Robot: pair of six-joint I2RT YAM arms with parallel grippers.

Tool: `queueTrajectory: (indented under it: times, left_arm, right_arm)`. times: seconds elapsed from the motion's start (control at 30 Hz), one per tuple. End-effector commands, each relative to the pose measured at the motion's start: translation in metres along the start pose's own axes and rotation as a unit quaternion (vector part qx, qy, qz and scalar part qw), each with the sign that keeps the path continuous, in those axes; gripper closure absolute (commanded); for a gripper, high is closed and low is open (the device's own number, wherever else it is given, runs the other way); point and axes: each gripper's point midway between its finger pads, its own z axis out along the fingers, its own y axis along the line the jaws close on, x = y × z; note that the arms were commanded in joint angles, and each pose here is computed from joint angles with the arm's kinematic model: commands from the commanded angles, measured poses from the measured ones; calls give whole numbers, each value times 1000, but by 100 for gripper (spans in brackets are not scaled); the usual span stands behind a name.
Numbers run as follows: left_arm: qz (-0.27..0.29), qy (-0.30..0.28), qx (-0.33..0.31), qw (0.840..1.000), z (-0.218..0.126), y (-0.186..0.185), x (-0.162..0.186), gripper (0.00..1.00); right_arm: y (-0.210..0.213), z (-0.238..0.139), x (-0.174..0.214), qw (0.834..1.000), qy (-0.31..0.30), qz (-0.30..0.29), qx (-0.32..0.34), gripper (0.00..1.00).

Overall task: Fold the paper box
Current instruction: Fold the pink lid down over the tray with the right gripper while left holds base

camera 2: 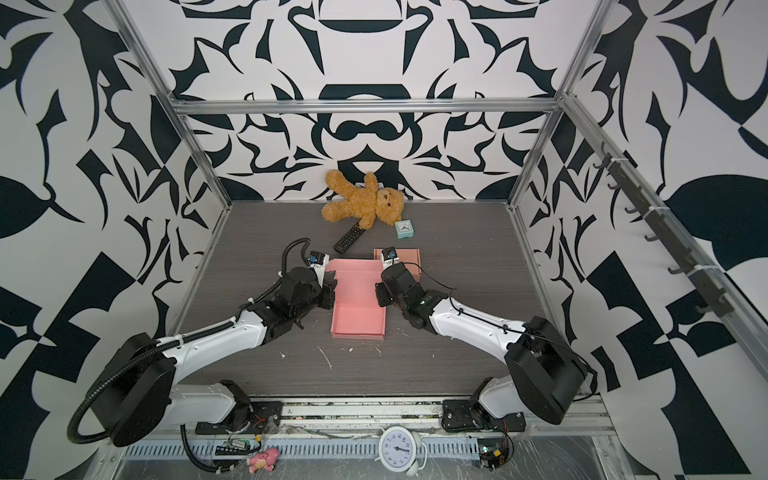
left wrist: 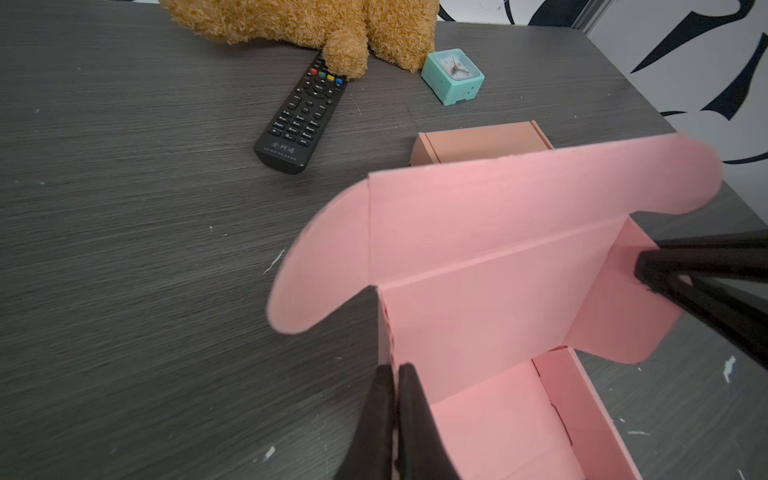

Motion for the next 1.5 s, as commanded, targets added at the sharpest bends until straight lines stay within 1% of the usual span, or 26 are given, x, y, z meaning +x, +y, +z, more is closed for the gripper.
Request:
queueTrajectory:
  times: [0.0,0.17,0.3,0.53,0.63,0.73,0.87,0.97,1.17,1.47]
  left_arm:
    - [-2,23,-31,999,-1,4,27,92]
    - [5,7,-42,999,-7,2,29,93]
    - [22,-12,-42,999,-12,-4,33,93]
    - [55,-50,-30,997,-18,-17,42,93]
    - [63,-70,-17,995,-26,-25,41,92]
    - [74,-78,-6,994,-31,-29,46,90]
    - [84,-81,9,993,-34,-35,53,88]
    - [86,-82,8,993,-33,-36,55,88]
    - [82,-78,8,993,-30,-38,60,88]
    - [85,-71,7,994,-33,-37,72,88]
  right_arm:
    - [14,-14,-15,999,-37,8,-20,92]
    - [16,-21,-9,999,-43,0,-15,92]
    - [21,-26,-3,999,-44,-19,-14,92]
    - [20,-27,14,999,-30,-33,1,91]
    - [18,-31,17,999,-33,-33,5,91]
    - [16,-34,18,999,-37,-35,9,90]
    - [24,-39,22,997,-49,-52,-8,90]
    - [29,-39,28,997,-49,-62,-17,90]
    - [33,-41,36,996,-44,-73,-15,89]
    - [22,-45,56,997,-35,-72,-9,87]
